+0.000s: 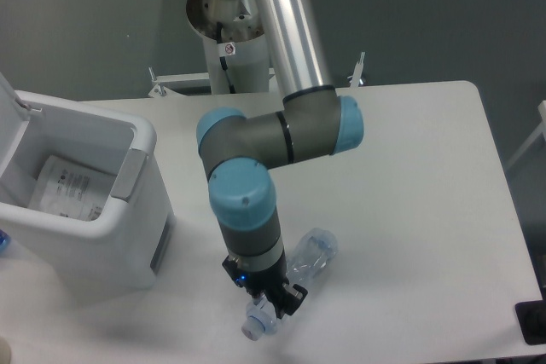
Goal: Place the trash in the trash can
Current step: 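Lift the bottle and carry it over the trash bin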
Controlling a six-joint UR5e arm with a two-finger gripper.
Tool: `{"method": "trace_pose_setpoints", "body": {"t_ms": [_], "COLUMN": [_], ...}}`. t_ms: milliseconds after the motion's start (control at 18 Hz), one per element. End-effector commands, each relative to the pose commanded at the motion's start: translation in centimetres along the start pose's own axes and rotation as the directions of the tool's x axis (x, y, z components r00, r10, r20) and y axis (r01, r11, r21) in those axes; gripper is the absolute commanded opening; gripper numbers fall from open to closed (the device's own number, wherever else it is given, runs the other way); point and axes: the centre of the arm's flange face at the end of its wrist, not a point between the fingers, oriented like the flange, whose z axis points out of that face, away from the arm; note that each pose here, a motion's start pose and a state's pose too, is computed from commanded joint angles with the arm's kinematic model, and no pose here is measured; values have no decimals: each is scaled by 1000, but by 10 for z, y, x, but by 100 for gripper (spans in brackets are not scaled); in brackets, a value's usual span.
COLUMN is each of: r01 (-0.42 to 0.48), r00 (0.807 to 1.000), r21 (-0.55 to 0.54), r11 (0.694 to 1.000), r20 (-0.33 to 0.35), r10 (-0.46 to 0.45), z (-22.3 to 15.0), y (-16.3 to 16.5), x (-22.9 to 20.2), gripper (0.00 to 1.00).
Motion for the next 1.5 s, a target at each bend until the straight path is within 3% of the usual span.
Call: {"method": "trace_pose_setpoints", "body": {"t_ms": [56,111,389,778,1222,1500], "r01": [13,60,90,91,133,146], "r00": [1000,998,994,994,985,983], "r21": [41,202,386,426,503,537], "r11": [999,978,918,900,854,831], "r20": [-10,-33,-85,-91,-165,-176], "r10": [-13,-54,-61,-57,-56,-59], "z": [-16,-98,-194,-222,-259,-288], "y": [-3,-11,-17,-20,-21,-19], "x": [-1,-3,11,24,41,51], "gripper": [48,48,48,49,49,49]}}
